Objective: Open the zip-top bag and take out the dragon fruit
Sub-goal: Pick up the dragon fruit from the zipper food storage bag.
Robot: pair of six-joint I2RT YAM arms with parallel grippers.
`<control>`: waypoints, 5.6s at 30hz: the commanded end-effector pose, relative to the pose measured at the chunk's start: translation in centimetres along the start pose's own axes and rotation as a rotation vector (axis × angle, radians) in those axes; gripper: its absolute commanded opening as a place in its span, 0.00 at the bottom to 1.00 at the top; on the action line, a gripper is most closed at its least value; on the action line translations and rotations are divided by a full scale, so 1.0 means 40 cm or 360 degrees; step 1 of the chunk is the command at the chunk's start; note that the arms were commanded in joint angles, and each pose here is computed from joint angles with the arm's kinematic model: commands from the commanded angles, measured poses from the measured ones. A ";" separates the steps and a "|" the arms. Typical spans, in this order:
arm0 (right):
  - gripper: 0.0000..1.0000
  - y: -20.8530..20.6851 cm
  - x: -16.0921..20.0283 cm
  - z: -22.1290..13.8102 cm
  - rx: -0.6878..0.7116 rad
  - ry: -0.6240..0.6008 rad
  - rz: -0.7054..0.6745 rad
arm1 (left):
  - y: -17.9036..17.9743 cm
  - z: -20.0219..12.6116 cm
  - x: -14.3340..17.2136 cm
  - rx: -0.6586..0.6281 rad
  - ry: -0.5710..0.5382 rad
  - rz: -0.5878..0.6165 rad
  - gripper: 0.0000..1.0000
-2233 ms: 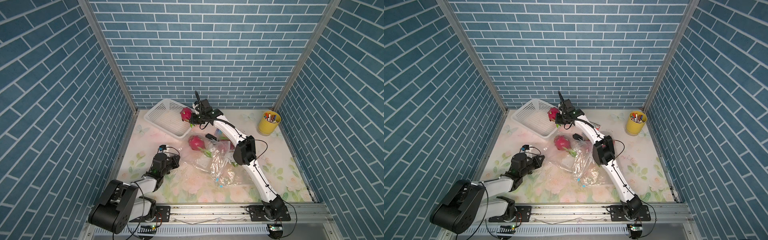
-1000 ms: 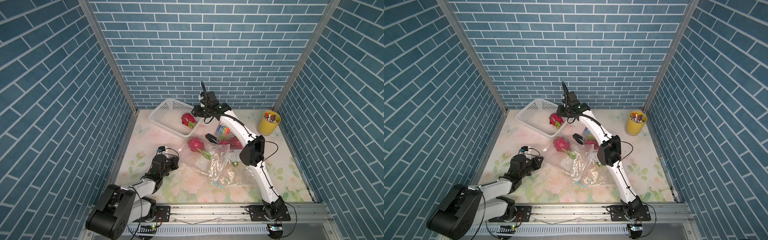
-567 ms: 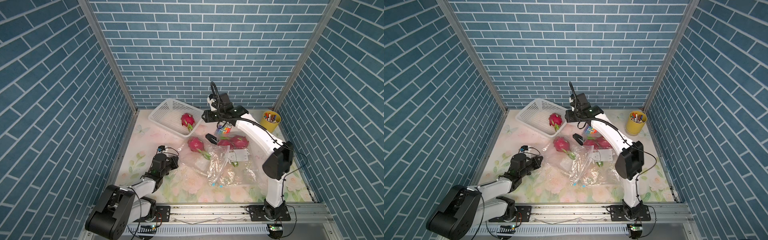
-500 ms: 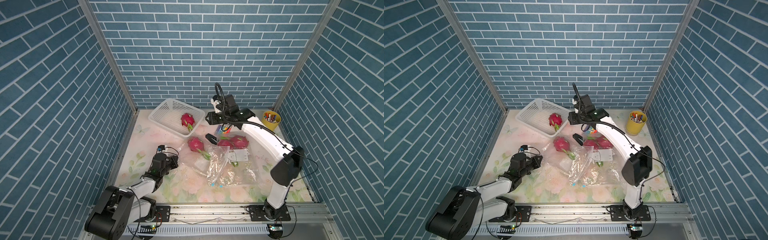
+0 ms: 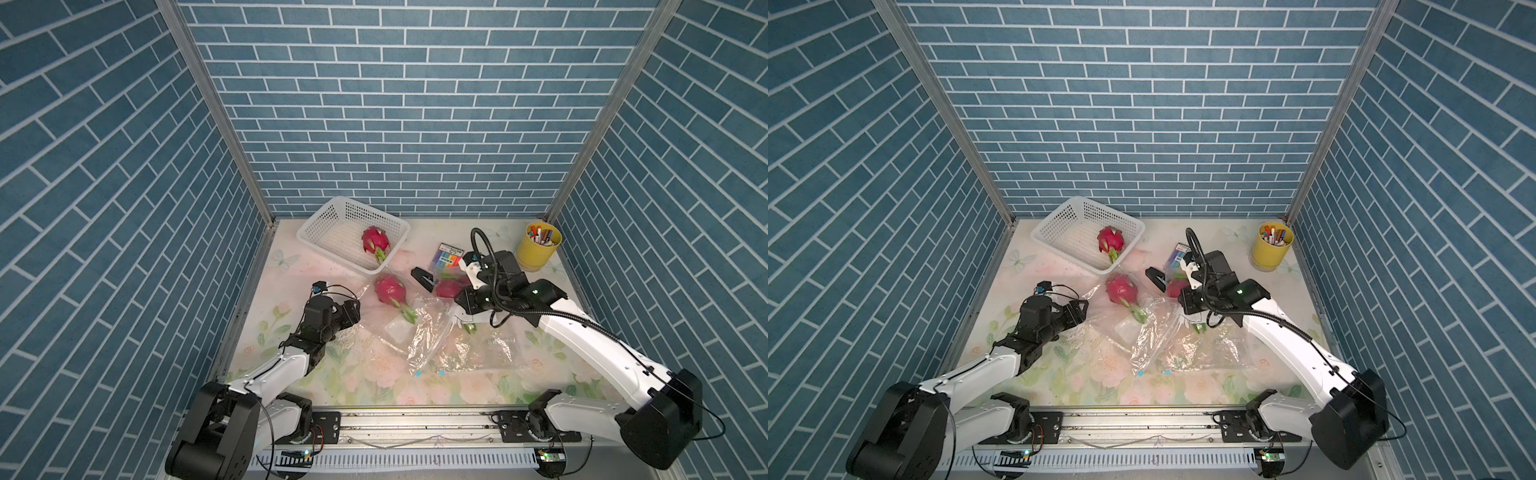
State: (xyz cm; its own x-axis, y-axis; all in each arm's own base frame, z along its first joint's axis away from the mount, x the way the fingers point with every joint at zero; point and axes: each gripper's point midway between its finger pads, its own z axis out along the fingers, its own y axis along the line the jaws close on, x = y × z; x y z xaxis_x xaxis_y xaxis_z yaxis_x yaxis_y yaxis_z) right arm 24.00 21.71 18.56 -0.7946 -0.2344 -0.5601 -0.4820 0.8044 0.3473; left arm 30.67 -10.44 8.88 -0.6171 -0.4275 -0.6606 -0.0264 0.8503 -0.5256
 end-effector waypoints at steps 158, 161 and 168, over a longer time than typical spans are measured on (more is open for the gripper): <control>0.60 0.146 -0.034 0.627 0.0049 0.0121 0.0041 | -0.059 0.065 0.048 -0.0054 0.0099 0.0292 0.00; 0.62 0.141 -0.027 0.635 0.0062 0.0138 0.0035 | -0.030 0.059 0.034 -0.0089 0.0073 0.0233 0.01; 0.67 0.155 -0.024 0.633 0.0037 0.0141 -0.0023 | 0.012 0.073 0.042 -0.0137 0.0090 0.0194 0.03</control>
State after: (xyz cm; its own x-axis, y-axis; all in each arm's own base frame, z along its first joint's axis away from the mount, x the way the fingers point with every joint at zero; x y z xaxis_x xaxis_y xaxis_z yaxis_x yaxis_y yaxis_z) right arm 31.19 41.67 4.04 -0.8131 -0.2580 -0.5219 -0.4932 0.7816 0.3820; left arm 32.25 -12.24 7.21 -0.6456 -0.3029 -0.7011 0.0112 0.9142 -0.4052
